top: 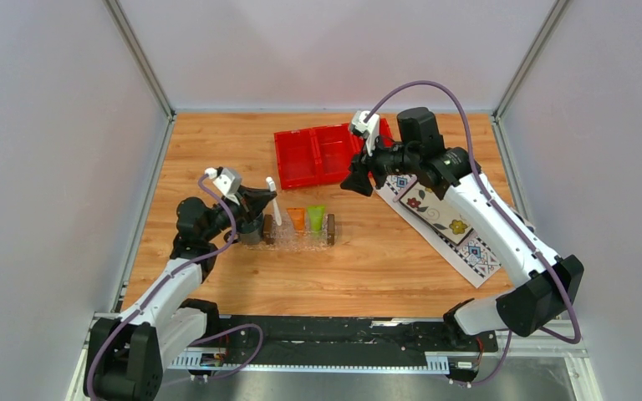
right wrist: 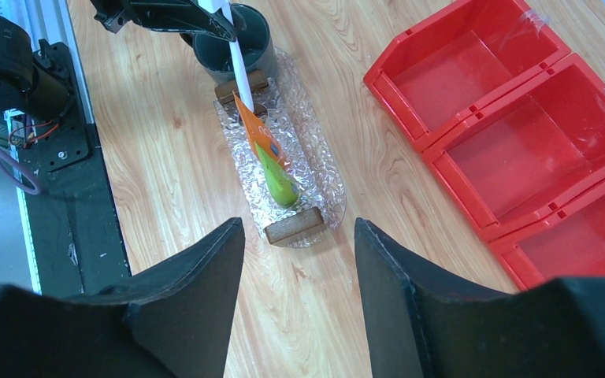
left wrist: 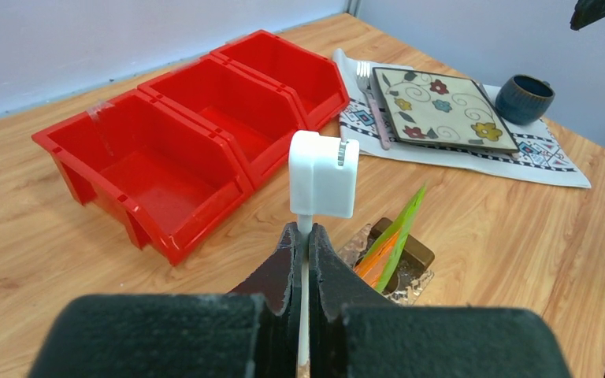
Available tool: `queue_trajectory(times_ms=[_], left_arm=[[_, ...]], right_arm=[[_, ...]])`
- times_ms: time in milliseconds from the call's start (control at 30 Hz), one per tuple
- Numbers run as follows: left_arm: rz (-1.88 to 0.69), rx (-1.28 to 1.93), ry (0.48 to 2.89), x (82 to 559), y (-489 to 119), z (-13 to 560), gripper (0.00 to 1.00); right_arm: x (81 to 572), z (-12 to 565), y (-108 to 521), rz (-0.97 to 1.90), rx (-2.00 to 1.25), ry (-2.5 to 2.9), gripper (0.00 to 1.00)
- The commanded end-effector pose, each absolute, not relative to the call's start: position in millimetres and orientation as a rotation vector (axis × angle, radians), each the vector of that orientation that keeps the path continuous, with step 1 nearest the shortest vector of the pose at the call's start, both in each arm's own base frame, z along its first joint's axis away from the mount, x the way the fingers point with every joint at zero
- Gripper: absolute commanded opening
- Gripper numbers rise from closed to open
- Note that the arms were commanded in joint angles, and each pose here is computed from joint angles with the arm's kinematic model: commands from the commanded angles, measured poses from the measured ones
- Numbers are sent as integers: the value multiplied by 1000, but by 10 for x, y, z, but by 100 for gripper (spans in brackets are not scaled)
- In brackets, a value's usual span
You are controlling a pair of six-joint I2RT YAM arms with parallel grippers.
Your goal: Prepare toiletry sets of a toothbrush and toothpaste on the tray
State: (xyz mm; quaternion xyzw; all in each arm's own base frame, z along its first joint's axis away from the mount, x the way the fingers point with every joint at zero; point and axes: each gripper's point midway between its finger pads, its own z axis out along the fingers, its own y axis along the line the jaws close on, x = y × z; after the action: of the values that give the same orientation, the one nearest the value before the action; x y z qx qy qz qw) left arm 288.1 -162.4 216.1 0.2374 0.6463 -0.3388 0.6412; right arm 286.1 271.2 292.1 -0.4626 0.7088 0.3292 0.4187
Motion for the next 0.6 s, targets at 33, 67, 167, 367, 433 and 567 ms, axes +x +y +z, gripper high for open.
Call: queue_trajectory(times_ms=[33,67,167,367,433,567], left_arm=[[-793,571,1416,2848,-1656,2244,0],[-795,570,1417,2850,-1656,2238,0],[-806,570,1428,2854,-1666,2195,0],[-818,573,1440,2866,-1680,2122,0],[-814,574,1441,2871,-1678,2100,0],[-809,579,1451,2869,-1674,2028,0]], right_arm=[[2898,3033,2748,827,-1158,1707,57],[2893,3028,2755,831,-1159,1709,57],[2897,3023,2754,833,-1157,1711,58],[2882,3036,2756,838,-1160,1704,58],[2879,3032,2761,840,-1160,1704,58],[2878,3038,2771,846,-1160,1698,58]])
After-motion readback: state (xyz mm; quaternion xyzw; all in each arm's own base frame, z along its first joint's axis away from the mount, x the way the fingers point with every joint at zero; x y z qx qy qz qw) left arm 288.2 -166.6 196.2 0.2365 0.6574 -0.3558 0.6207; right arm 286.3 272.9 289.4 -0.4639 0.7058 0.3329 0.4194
